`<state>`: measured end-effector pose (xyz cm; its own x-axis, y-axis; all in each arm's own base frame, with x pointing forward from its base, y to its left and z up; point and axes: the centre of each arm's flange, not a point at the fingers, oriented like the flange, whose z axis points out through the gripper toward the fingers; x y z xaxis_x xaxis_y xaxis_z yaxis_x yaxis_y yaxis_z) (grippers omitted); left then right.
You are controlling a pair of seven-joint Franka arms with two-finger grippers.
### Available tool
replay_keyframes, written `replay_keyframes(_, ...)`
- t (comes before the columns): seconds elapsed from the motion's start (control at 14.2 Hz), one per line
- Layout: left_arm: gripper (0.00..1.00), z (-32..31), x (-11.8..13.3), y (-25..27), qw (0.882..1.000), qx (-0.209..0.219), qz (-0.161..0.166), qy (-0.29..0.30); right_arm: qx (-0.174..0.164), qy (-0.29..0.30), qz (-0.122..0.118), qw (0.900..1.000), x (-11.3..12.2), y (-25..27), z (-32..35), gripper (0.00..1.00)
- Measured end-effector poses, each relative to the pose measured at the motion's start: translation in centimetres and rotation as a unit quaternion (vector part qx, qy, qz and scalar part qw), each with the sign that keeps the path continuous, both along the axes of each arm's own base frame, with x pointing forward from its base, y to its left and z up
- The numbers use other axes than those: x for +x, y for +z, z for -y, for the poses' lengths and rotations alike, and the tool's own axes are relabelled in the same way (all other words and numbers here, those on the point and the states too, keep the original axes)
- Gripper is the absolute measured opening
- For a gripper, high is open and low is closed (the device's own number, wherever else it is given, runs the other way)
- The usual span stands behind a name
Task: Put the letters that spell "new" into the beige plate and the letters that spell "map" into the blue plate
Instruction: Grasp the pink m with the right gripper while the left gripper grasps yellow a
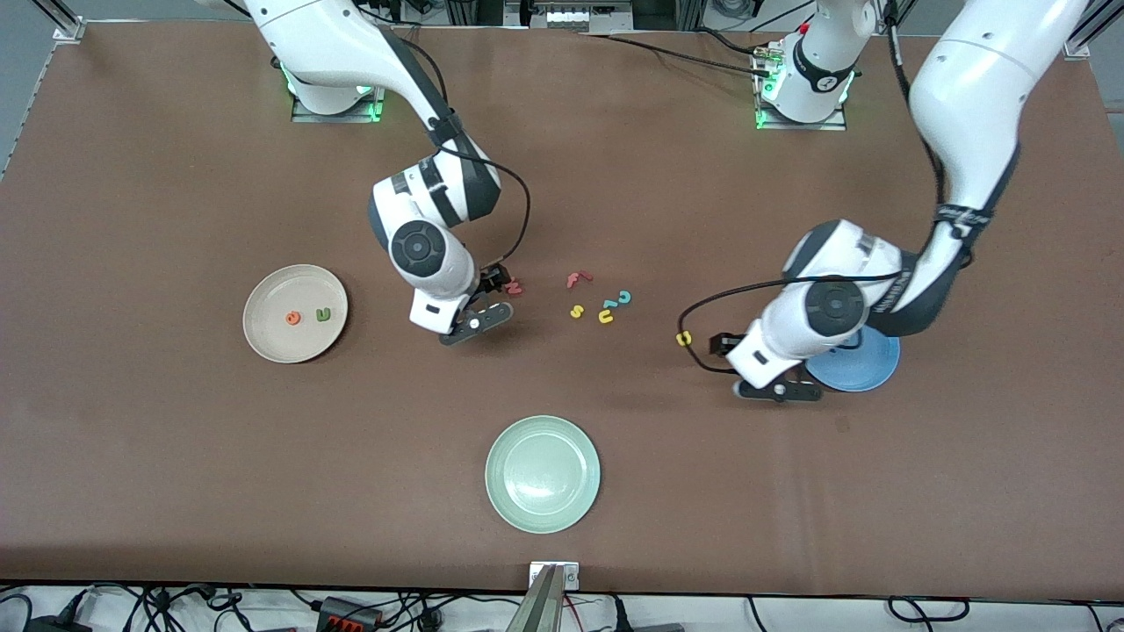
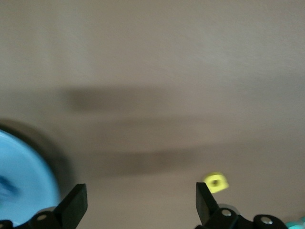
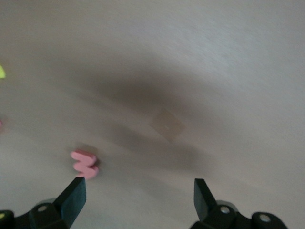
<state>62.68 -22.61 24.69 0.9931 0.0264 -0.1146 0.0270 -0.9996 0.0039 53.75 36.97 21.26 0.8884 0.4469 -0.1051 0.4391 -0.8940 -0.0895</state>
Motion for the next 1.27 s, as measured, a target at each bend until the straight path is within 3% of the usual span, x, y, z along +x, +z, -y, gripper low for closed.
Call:
replay_keyframes(0.14, 0.97, 3.9, -1.4, -1.6, 1.0, -0.003, -0.002, 0.029, 0.003, 0.013, 0.01, 1.0, -1.0, -0.5, -1.8, 0.98)
replay_keyframes(0.21, 0.97, 4.8, -1.7, -2.3, 0.999, -0.006, -0.002, 0.038, 0.003, 0.017, 0.012, 1.0, -1.6, -0.9, -2.6, 0.91)
replay_keyframes(0.42, 0.65, 5.2, -2.1, -4.3, 0.998, -0.007, -0.013, 0.061, -0.002, 0.033, 0.01, 0.999, -3.3, -2.3, -4.4, 0.86)
replay_keyframes(0.49, 0.6, 5.6, -2.4, -5.0, 0.998, -0.004, -0.017, 0.065, -0.003, 0.036, 0.009, 0.999, -3.6, -2.7, -4.8, 0.85)
replay_keyframes(0.85, 0.54, 6.6, -3.2, -7.1, 0.998, -0.003, -0.017, 0.068, -0.008, 0.042, 0.005, 0.999, -4.3, -3.7, -5.3, 0.8)
replay_keyframes(0.99, 0.35, 6.3, -3.2, -7.4, 0.997, -0.001, -0.018, 0.069, -0.009, 0.042, 0.004, 0.999, -4.3, -3.9, -5.3, 0.64)
replay_keyframes(1.06, 0.32, 6.3, -3.2, -7.4, 0.997, -0.001, -0.018, 0.069, -0.009, 0.043, 0.004, 0.999, -4.4, -3.9, -5.3, 0.64)
replay_keyframes(1.2, 0.27, 6.3, -3.2, -7.4, 0.997, -0.001, -0.018, 0.069, -0.009, 0.042, 0.006, 0.999, -4.3, -3.8, -5.3, 0.51)
replay_keyframes(1.27, 0.28, 6.2, -3.2, -7.4, 0.997, -0.001, -0.018, 0.07, -0.009, 0.042, 0.006, 0.999, -4.3, -3.8, -5.3, 0.51)
